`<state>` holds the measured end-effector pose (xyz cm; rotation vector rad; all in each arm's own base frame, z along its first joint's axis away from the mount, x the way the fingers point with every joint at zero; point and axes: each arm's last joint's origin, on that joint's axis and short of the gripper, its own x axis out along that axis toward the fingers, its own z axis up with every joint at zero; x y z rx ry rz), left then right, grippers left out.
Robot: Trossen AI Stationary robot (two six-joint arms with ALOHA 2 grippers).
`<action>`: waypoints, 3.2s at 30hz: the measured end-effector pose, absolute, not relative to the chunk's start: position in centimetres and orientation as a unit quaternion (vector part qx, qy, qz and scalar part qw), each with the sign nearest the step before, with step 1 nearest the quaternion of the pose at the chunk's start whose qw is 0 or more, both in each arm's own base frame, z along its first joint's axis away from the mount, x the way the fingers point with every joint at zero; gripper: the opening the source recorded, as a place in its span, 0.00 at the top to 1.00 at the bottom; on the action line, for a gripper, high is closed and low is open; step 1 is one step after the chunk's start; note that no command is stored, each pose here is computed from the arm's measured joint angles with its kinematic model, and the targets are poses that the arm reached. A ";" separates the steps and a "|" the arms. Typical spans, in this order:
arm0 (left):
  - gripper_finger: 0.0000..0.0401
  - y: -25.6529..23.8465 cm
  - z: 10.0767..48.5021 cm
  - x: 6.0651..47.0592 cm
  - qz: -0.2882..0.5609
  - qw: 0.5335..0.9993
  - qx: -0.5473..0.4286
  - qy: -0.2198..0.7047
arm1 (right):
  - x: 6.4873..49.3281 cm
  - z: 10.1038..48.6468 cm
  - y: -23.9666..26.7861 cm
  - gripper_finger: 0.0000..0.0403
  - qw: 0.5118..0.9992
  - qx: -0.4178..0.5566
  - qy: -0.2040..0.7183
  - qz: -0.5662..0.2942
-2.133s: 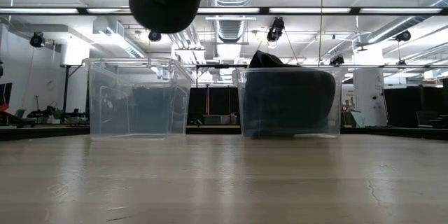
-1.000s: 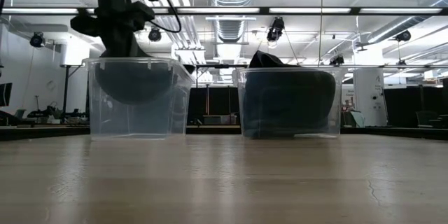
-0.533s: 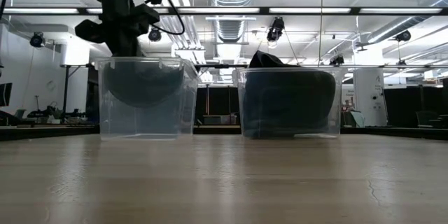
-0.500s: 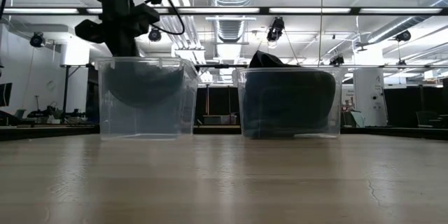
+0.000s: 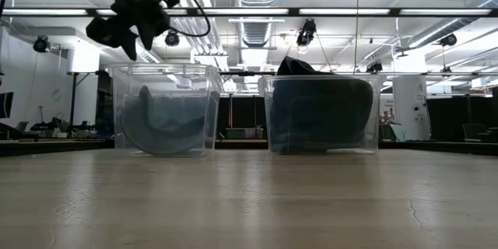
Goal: Pick & Place hat
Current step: Put the green cap into the left transparent bin
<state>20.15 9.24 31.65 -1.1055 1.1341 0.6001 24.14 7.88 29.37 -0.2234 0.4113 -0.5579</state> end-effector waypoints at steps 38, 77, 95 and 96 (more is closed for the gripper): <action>0.58 4.1 40.5 21.5 0.054 0.947 -0.237 0.209 | 16.2 24.7 12.3 0.41 0.722 0.242 0.642 -0.082; 0.58 3.5 39.8 22.4 0.012 0.941 -0.291 0.176 | 12.8 17.4 14.8 0.47 0.678 0.295 0.671 -0.045; 0.58 3.6 39.4 22.9 0.016 0.934 -0.306 0.184 | 12.8 17.0 15.2 0.80 0.697 0.304 0.649 -0.026; 0.58 3.6 39.4 22.9 0.016 0.934 -0.305 0.184 | 12.9 17.0 15.2 0.84 0.699 0.304 0.647 -0.025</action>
